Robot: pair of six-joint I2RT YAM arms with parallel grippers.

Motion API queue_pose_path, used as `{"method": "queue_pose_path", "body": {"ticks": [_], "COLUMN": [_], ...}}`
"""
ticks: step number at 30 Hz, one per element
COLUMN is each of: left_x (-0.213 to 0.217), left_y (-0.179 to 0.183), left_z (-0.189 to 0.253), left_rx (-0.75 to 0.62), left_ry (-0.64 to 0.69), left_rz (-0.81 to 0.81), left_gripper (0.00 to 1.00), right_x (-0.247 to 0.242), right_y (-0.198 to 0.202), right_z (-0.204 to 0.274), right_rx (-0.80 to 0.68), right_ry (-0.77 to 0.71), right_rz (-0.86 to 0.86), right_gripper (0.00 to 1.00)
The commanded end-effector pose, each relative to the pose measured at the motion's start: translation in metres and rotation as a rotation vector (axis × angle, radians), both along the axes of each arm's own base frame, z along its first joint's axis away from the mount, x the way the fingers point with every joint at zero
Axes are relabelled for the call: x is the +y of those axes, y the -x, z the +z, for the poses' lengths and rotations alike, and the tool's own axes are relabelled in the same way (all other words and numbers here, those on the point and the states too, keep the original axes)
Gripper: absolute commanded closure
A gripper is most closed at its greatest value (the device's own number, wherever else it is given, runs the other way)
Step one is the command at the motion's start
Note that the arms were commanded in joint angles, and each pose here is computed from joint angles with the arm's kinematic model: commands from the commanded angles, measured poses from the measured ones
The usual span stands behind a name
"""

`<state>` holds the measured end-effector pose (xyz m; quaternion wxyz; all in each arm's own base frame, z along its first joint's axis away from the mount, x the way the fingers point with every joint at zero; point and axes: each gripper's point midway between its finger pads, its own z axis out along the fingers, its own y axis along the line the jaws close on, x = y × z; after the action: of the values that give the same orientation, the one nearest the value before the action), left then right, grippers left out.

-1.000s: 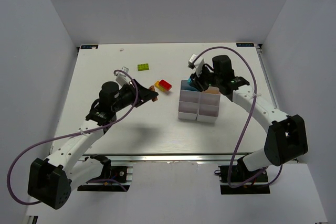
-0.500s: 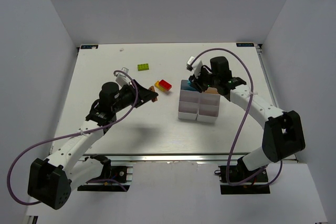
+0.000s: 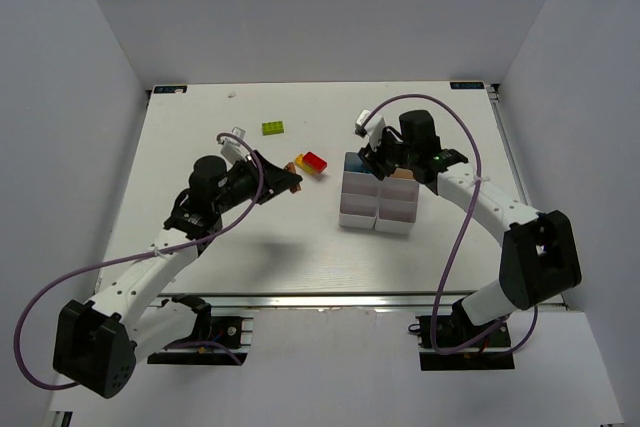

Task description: Sort the legos into containers by color

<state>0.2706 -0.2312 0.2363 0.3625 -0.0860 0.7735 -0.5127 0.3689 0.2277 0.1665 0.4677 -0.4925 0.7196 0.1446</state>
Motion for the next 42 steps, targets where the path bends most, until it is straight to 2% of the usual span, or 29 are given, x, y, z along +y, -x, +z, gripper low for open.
{"method": "queue_pose_path", "body": {"ticks": [1, 3, 4, 5, 6, 8, 12, 16, 20, 24, 28, 33, 42], "left_x": [-0.006, -0.016, -0.022, -0.028, -0.04, -0.055, -0.084, -0.106, -0.12, -0.117, -0.12, -0.117, -0.133], "left_y": [-0.002, -0.002, -0.005, -0.008, -0.009, -0.015, -0.022, -0.035, -0.056, -0.069, -0.074, -0.087, -0.093], "left_z": [0.006, 0.007, -0.001, 0.005, -0.006, 0.001, -0.005, -0.01, -0.035, -0.049, -0.061, -0.06, -0.063], "left_rx": [-0.019, -0.027, -0.009, -0.024, -0.009, -0.03, -0.05, -0.086, -0.113, -0.142, -0.166, -0.203, -0.254], "left_ry": [0.018, 0.001, -0.019, -0.024, -0.057, -0.069, -0.125, -0.214, -0.387, -0.492, -0.596, -0.663, -0.694], "left_rz": [-0.025, -0.047, -0.057, -0.066, -0.085, -0.105, -0.153, -0.138, -0.009, 0.11, 0.186, 0.273, 0.272], "left_gripper": [0.94, 0.95, 0.95, 0.95, 0.95, 0.96, 0.96, 0.96, 0.95, 0.93, 0.87, 0.83, 0.8], "right_x": [0.008, 0.009, 0.009, 0.01, 0.008, 0.006, -0.001, -0.013, -0.022, -0.027, -0.034, -0.037, -0.044], "right_y": [-0.001, 0.003, 0.003, 0.002, 0.002, 0.001, 0.0, -0.001, -0.003, -0.004, -0.006, -0.005, -0.005], "right_z": [0.036, 0.056, 0.061, 0.071, 0.081, 0.09, 0.096, 0.096, 0.096, 0.094, 0.093, 0.093, 0.086], "right_rx": [-0.06, -0.081, -0.068, -0.08, -0.074, -0.068, -0.046, -0.04, -0.021, -0.005, 0.003, 0.012, 0.022], "right_ry": [-0.082, -0.13, -0.164, -0.194, -0.232, -0.263, -0.288, -0.298, -0.313, -0.321, -0.33, -0.338, -0.332], "right_rz": [-0.001, 0.0, -0.021, -0.028, -0.051, -0.067, -0.091, -0.12, -0.146, -0.156, -0.175, -0.181, -0.198], "right_gripper": [0.48, 0.52, 0.66, 0.73, 0.85, 0.91, 0.92, 0.89, 0.88, 0.88, 0.88, 0.87, 0.86]}}
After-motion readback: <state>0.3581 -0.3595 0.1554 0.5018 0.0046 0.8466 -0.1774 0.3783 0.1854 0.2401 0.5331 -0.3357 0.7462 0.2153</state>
